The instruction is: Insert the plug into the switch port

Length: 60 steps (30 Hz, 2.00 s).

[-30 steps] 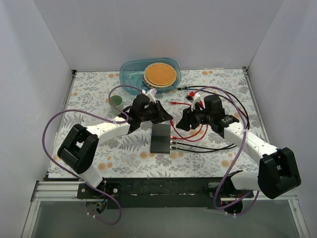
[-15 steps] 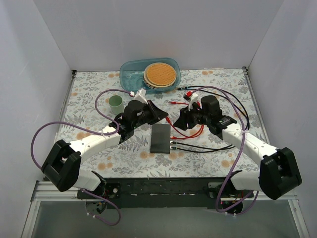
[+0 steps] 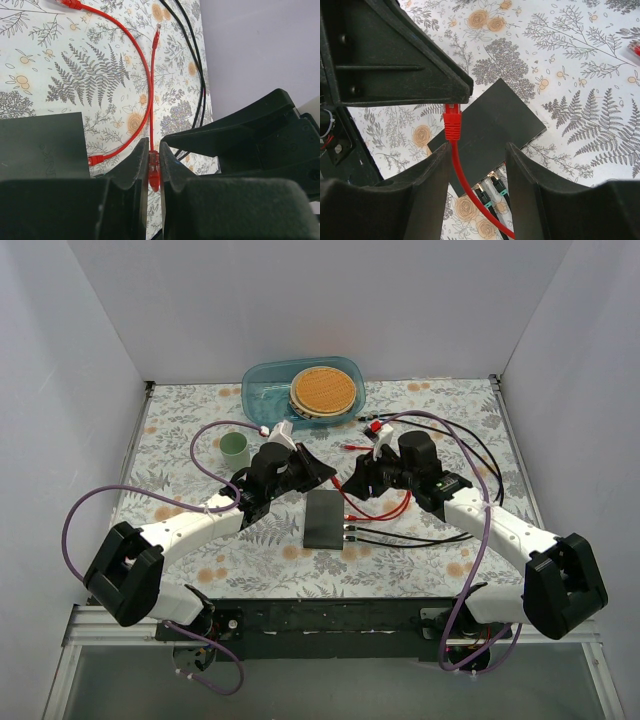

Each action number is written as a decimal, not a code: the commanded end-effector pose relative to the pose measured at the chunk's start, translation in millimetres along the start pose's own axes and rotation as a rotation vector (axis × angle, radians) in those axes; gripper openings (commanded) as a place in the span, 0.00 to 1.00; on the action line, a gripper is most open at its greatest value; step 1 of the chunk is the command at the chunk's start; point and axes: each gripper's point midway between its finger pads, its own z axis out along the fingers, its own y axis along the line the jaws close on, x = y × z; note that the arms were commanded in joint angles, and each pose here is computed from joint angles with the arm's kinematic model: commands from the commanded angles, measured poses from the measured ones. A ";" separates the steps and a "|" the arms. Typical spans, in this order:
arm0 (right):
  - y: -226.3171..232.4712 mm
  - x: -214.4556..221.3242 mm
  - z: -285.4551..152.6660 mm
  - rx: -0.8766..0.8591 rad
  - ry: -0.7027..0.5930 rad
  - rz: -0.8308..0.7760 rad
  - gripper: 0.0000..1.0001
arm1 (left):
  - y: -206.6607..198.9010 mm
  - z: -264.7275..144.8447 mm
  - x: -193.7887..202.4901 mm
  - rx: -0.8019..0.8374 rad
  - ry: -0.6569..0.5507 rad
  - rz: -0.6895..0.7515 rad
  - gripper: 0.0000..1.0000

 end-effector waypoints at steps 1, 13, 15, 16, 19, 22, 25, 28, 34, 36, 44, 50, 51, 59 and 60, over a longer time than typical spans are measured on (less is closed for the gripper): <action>24.2 -36.8 -4.3 -0.075 -0.102 -0.039 0.54 | -15.4 -8.3 -14.8 0.028 -0.050 0.015 0.00; 32.7 -29.6 7.9 -0.113 -0.075 -0.015 0.45 | -17.5 -7.0 -14.1 0.031 -0.039 0.018 0.00; 31.2 -27.9 10.3 -0.110 -0.068 -0.005 0.43 | -16.2 -7.1 -13.2 0.027 -0.037 0.018 0.00; 30.8 -27.7 11.3 -0.110 -0.067 -0.003 0.43 | -16.4 -7.1 -13.0 0.028 -0.036 0.018 0.00; 30.6 -27.0 12.8 -0.106 -0.066 0.003 0.41 | -17.1 -7.2 -12.5 0.032 -0.033 0.018 0.00; 28.1 -27.3 14.6 -0.091 -0.066 0.015 0.26 | -16.8 -7.1 -13.0 0.030 -0.035 0.018 0.00; 26.3 -28.9 14.7 -0.082 -0.073 0.019 0.16 | -17.5 -7.6 -12.8 0.033 -0.034 0.020 0.00; 25.1 -28.8 16.5 -0.075 -0.070 0.027 0.01 | -17.3 -6.8 -10.8 0.036 -0.024 0.020 0.00; 18.6 -24.5 21.2 -0.050 -0.056 0.042 0.01 | -17.1 -6.6 -7.8 0.042 -0.010 0.031 0.01; 15.0 -24.0 20.8 -0.031 -0.058 0.031 0.01 | -10.5 -6.7 -6.2 0.012 -0.005 0.038 0.41; -20.5 -6.3 15.4 0.145 -0.003 -0.019 0.01 | 54.4 -26.7 -30.0 -0.250 -0.115 0.062 0.98; -65.6 23.8 7.8 0.351 0.101 -0.013 0.01 | 92.7 -26.5 -22.2 -0.329 -0.063 0.121 0.97; -70.6 33.1 6.5 0.373 0.134 -0.005 0.01 | 95.6 -23.9 -20.1 -0.333 -0.052 0.124 0.97; -106.1 96.5 14.5 0.496 0.375 0.038 0.01 | 126.5 5.8 11.1 -0.371 0.102 0.133 0.97; -109.0 101.7 14.1 0.505 0.395 0.040 0.01 | 126.5 8.6 9.0 -0.364 0.092 0.133 0.97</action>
